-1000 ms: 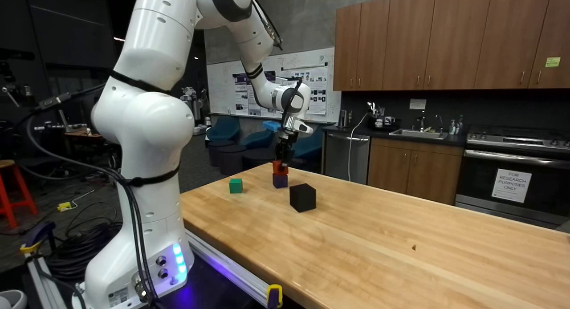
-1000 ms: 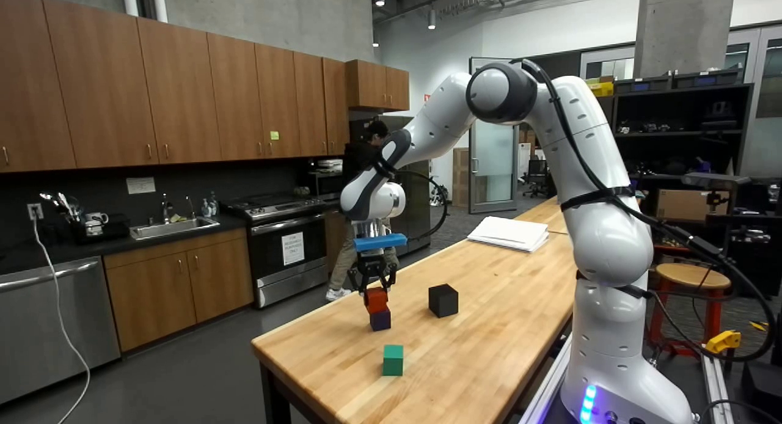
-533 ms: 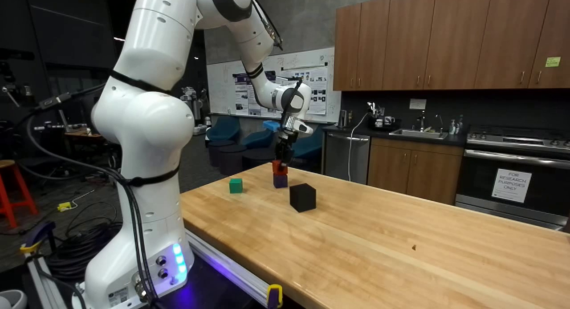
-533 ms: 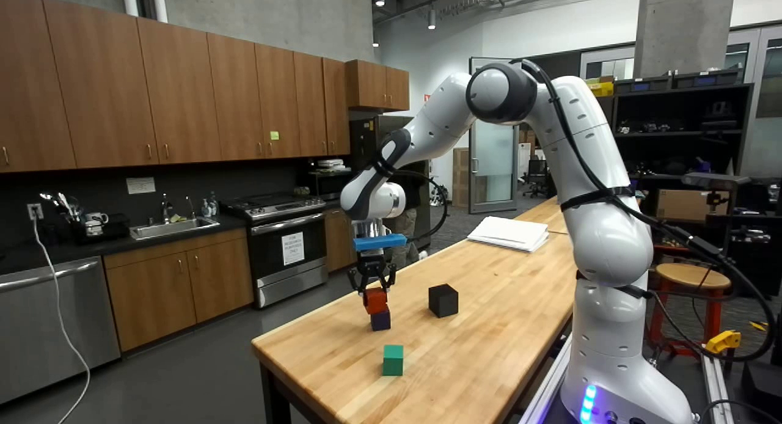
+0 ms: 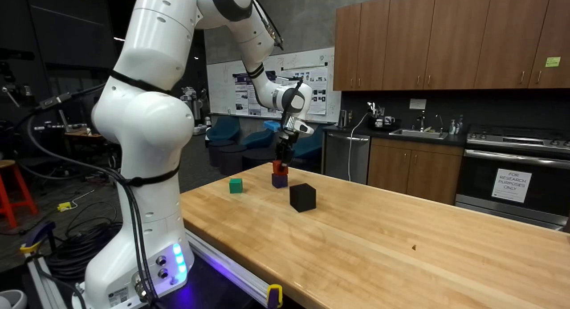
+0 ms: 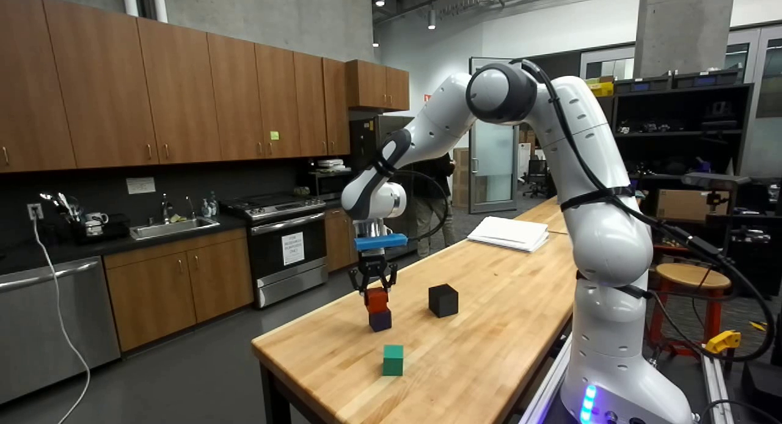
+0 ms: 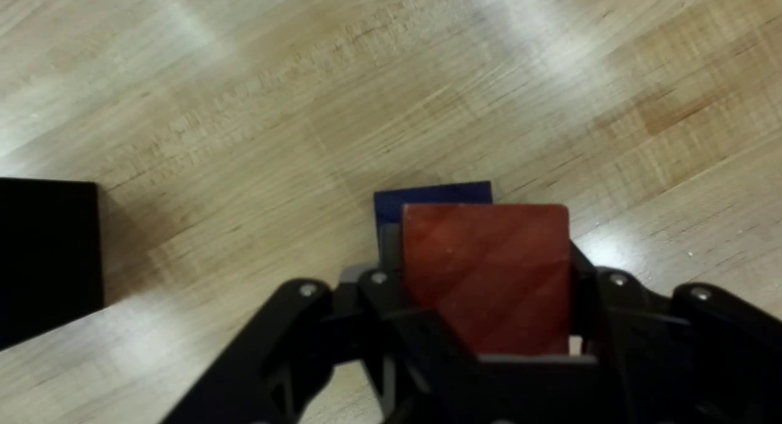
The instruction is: Put the red cube on top of the black cube to the left
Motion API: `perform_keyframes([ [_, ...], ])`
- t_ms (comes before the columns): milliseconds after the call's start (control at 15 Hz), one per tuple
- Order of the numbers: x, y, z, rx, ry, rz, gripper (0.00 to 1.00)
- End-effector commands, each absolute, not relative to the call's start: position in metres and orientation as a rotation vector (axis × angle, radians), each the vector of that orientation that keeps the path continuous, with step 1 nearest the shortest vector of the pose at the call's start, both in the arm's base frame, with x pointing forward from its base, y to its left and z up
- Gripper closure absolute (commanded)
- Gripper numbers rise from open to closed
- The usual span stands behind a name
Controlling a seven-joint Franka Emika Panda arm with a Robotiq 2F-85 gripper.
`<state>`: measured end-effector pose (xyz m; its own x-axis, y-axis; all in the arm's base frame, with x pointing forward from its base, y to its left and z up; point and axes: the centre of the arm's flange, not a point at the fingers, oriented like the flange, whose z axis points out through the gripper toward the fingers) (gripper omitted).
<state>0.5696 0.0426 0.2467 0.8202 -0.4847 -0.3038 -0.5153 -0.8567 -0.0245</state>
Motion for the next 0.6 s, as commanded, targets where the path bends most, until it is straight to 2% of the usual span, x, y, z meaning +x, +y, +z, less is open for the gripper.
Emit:
perform_keyframes([
  [0,0.5643,0.0379,0.2532,-2.872,0.832,0.457,0.7],
  [533,0.5606,0.0376,0.2563,-2.886,0.802,0.461,0.7],
])
